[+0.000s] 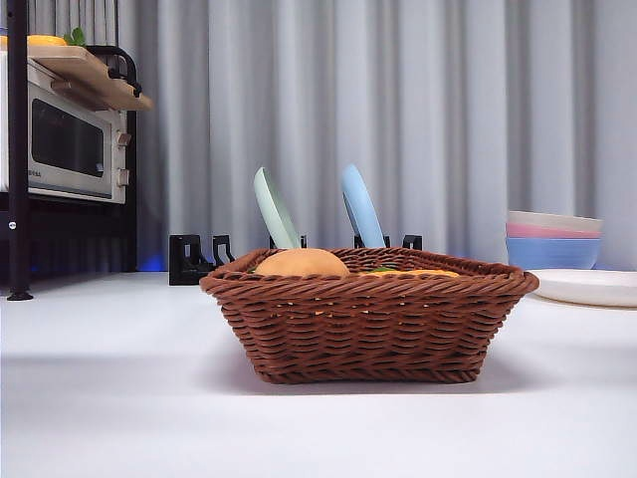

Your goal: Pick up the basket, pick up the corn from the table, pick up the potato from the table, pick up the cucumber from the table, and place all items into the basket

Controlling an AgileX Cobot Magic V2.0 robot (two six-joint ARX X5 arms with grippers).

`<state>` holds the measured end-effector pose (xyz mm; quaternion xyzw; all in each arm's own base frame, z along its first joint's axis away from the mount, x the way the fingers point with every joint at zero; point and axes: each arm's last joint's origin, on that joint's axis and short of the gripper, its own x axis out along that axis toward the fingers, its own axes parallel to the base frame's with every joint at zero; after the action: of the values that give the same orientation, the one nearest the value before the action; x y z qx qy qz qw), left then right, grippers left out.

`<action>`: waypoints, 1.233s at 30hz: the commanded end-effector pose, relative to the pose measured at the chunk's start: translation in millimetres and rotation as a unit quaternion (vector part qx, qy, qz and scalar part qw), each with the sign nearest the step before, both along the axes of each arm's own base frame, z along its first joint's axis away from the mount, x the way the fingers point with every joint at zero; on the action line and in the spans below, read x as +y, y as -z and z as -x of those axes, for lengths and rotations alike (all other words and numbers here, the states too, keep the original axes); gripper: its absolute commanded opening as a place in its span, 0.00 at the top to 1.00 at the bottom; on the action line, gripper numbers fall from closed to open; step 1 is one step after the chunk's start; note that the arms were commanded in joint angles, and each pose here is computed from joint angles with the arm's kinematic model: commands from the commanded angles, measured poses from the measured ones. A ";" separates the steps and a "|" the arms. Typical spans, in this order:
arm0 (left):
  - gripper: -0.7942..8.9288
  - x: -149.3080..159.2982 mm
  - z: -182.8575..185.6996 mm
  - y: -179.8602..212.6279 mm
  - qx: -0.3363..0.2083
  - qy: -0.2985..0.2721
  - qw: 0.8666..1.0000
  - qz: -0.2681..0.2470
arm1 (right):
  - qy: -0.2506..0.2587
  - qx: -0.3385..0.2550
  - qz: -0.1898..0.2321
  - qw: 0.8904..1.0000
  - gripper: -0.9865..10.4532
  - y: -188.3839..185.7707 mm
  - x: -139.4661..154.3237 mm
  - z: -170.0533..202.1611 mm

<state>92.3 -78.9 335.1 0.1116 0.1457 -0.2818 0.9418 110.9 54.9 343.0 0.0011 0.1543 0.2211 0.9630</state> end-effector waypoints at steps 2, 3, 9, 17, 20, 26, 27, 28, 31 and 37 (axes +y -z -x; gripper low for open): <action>0.93 -5.7 -5.2 27.0 0.008 0.006 1.000 -0.008 | 0.001 -0.002 0.003 1.000 0.92 19.5 -5.2 11.7; 0.93 -5.8 -5.2 29.9 0.016 0.005 1.000 -0.010 | 0.004 0.007 -0.003 1.000 0.92 20.9 -6.1 13.2; 0.92 -5.5 -4.3 42.4 0.079 0.004 0.996 -0.041 | 0.017 0.036 -0.035 0.999 0.91 23.2 -6.7 14.7; 0.92 -5.2 -4.0 44.9 0.089 0.004 0.995 -0.050 | 0.018 0.040 -0.032 0.999 0.91 23.9 -6.0 13.1; 0.92 -5.5 -3.7 45.0 0.090 0.005 0.995 -0.050 | 0.017 0.040 -0.032 0.999 0.91 23.9 -5.9 13.1; 0.92 9.4 6.0 36.5 0.047 0.001 0.998 -0.040 | 0.018 0.040 -0.032 0.999 0.91 24.0 -5.9 12.9; 0.92 13.2 8.2 34.5 0.042 -0.001 0.999 -0.026 | 0.018 0.040 -0.032 0.999 0.91 24.0 -5.9 12.9; 0.92 17.7 10.8 32.1 0.036 -0.001 0.999 -0.008 | 0.018 0.040 -0.032 0.999 0.91 24.0 -5.9 12.9; 0.92 31.6 17.3 27.3 0.006 -0.016 0.999 0.040 | 0.018 0.040 -0.032 0.999 0.91 24.0 -5.9 12.9; 0.92 54.7 21.7 48.4 -0.041 -0.099 0.991 0.076 | 0.018 0.040 -0.032 0.999 0.91 24.0 -5.9 12.9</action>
<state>69.0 -26.3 292.9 0.0414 0.0913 -0.2052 0.9736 97.3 48.6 320.9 0.0399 0.1843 0.2103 0.9593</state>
